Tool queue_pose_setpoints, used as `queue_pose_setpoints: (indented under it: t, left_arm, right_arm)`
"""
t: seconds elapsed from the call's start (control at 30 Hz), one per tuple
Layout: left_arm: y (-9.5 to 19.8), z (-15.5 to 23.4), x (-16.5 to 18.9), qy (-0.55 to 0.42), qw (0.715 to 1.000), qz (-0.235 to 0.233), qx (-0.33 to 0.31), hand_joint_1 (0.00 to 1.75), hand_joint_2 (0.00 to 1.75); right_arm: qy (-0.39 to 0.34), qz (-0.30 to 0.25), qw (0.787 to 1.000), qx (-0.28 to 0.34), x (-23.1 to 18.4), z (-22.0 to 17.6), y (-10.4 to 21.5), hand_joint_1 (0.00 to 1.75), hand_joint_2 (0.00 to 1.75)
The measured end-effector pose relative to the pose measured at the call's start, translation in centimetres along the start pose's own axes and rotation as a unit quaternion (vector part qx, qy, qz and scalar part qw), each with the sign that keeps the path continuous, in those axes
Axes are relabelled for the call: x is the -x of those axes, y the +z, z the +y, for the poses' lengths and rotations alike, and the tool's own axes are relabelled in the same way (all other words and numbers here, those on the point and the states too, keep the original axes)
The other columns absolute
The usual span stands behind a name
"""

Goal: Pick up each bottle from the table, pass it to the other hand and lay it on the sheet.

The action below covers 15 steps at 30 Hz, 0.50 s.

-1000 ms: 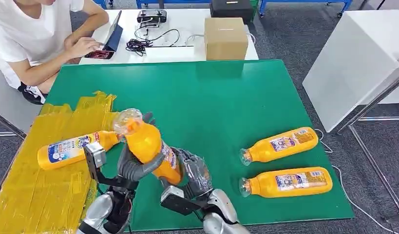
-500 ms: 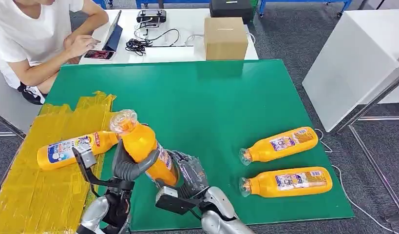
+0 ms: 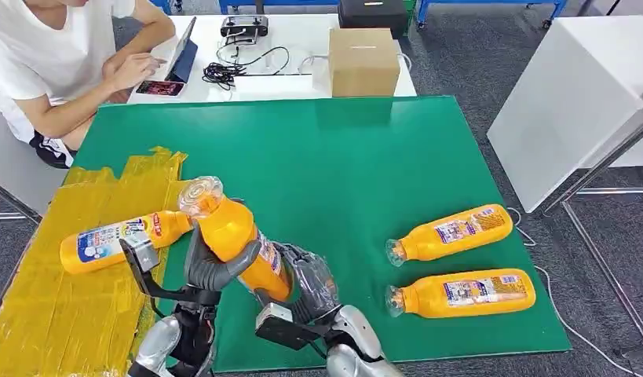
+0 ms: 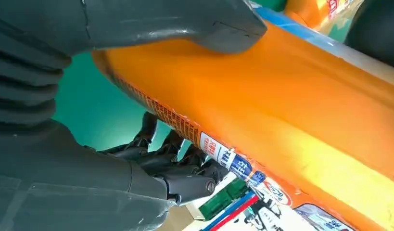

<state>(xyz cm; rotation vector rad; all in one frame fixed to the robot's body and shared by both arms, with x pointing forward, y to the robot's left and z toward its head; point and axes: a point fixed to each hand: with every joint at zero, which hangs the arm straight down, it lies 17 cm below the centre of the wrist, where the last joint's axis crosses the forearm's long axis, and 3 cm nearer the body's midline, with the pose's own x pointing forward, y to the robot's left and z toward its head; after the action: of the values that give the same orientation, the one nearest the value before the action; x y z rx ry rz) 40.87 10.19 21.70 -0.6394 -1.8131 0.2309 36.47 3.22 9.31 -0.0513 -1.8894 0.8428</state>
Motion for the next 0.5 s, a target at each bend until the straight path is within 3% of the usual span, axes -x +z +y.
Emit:
queue_pose_setpoints:
  t: [0.07, 0.17, 0.27, 0.3, 0.33, 0.37, 0.43, 0.5]
  left_arm:
    - [-0.2, 0.2, -0.4, -0.023, 1.000, -0.013, -0.007, 1.75, 1.75]
    - [-0.8, 1.2, -3.0, -0.154, 0.983, -0.088, -0.043, 1.75, 1.75]
    - [-0.5, 2.0, -7.6, -0.385, 0.893, -0.210, -0.098, 1.75, 1.75]
    - [-0.4, 1.5, -8.5, -0.438, 0.862, -0.237, -0.096, 1.75, 1.75]
    - [-0.3, 0.8, -9.2, -0.501, 0.819, -0.265, -0.086, 1.75, 1.75]
    - [-0.4, -0.2, -9.5, -0.577, 0.761, -0.289, -0.064, 1.75, 1.75]
    - [-1.0, 0.5, -9.8, -0.681, 0.667, -0.296, -0.057, 1.75, 1.75]
    - [-2.0, 3.1, -10.3, -0.766, 0.580, -0.265, -0.078, 1.75, 1.75]
  right_arm:
    - [-0.012, -0.002, 1.000, 0.014, -0.2, -0.4, 0.2, 0.00, 1.75]
    - [-0.043, -0.006, 0.998, 0.052, -0.9, -1.9, 0.8, 0.00, 1.75]
    - [-0.078, -0.009, 0.992, 0.095, -1.8, -4.6, 1.1, 0.00, 1.75]
    - [-0.086, -0.012, 0.991, 0.105, -2.0, -5.5, 1.3, 0.00, 0.00]
    - [-0.094, -0.018, 0.989, 0.116, -2.5, -6.6, 1.6, 0.00, 0.00]
    - [-0.103, -0.027, 0.986, 0.132, -3.2, -8.1, 1.8, 0.00, 1.75]
    - [-0.115, -0.043, 0.979, 0.161, -4.1, -10.7, 2.2, 0.00, 1.75]
    - [-0.123, -0.056, 0.972, 0.190, -4.7, -13.2, 2.7, 0.00, 1.75]
